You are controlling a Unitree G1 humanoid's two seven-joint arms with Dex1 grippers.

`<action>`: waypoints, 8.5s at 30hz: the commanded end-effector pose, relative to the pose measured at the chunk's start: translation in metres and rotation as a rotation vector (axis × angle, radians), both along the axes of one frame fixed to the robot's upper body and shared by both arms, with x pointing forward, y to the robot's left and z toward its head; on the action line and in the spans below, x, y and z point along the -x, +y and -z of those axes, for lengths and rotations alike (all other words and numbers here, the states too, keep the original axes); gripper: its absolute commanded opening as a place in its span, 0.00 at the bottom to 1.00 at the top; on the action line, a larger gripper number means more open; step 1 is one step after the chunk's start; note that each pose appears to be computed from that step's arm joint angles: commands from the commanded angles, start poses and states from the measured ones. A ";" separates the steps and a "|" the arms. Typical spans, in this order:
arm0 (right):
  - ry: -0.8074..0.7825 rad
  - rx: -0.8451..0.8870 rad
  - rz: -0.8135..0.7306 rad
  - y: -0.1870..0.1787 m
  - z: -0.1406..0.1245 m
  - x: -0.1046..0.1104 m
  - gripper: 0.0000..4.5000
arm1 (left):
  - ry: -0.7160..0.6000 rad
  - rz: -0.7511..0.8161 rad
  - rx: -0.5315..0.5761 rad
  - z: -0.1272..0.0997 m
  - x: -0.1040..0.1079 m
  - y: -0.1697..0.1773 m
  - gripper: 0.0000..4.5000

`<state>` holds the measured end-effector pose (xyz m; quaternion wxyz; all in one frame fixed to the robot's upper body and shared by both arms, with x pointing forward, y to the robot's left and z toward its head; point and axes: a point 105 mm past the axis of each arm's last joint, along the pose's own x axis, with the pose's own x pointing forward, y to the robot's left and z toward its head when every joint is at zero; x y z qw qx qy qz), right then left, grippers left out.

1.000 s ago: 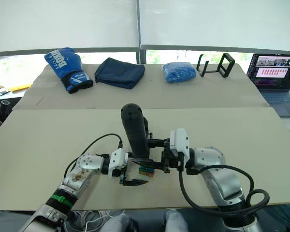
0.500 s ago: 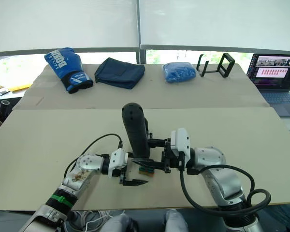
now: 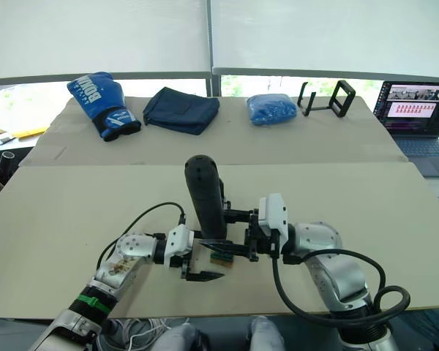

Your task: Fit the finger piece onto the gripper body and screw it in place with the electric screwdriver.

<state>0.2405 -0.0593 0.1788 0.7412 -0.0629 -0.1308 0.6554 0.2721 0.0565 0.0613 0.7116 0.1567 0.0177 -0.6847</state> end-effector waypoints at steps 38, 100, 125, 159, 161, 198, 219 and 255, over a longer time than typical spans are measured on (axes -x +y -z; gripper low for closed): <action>-0.007 -0.008 0.011 -0.004 -0.004 -0.002 0.43 | 0.068 -0.027 -0.050 0.018 0.006 0.009 0.99; -0.070 -0.089 -0.074 0.002 -0.044 0.013 0.43 | 0.055 0.013 0.060 0.000 0.012 0.012 0.99; -0.146 -0.065 -0.055 -0.016 -0.083 0.023 0.43 | 0.034 -0.218 0.174 -0.052 -0.009 0.081 0.99; -0.140 -0.036 0.014 -0.021 -0.081 0.020 0.43 | -0.009 -0.300 0.090 -0.013 -0.063 -0.009 0.81; -0.141 -0.036 0.017 -0.022 -0.081 0.020 0.43 | -0.010 -0.306 0.080 -0.011 -0.064 -0.005 0.59; -0.112 -0.012 0.029 -0.027 -0.077 0.023 0.43 | -0.025 -0.194 0.135 -0.022 -0.080 0.020 0.99; -0.112 -0.019 0.034 -0.026 -0.077 0.022 0.43 | -0.061 -0.347 0.116 -0.019 -0.053 -0.014 0.99; -0.115 -0.008 0.041 -0.027 -0.079 0.022 0.43 | 0.026 -0.288 0.100 -0.014 -0.080 0.017 0.89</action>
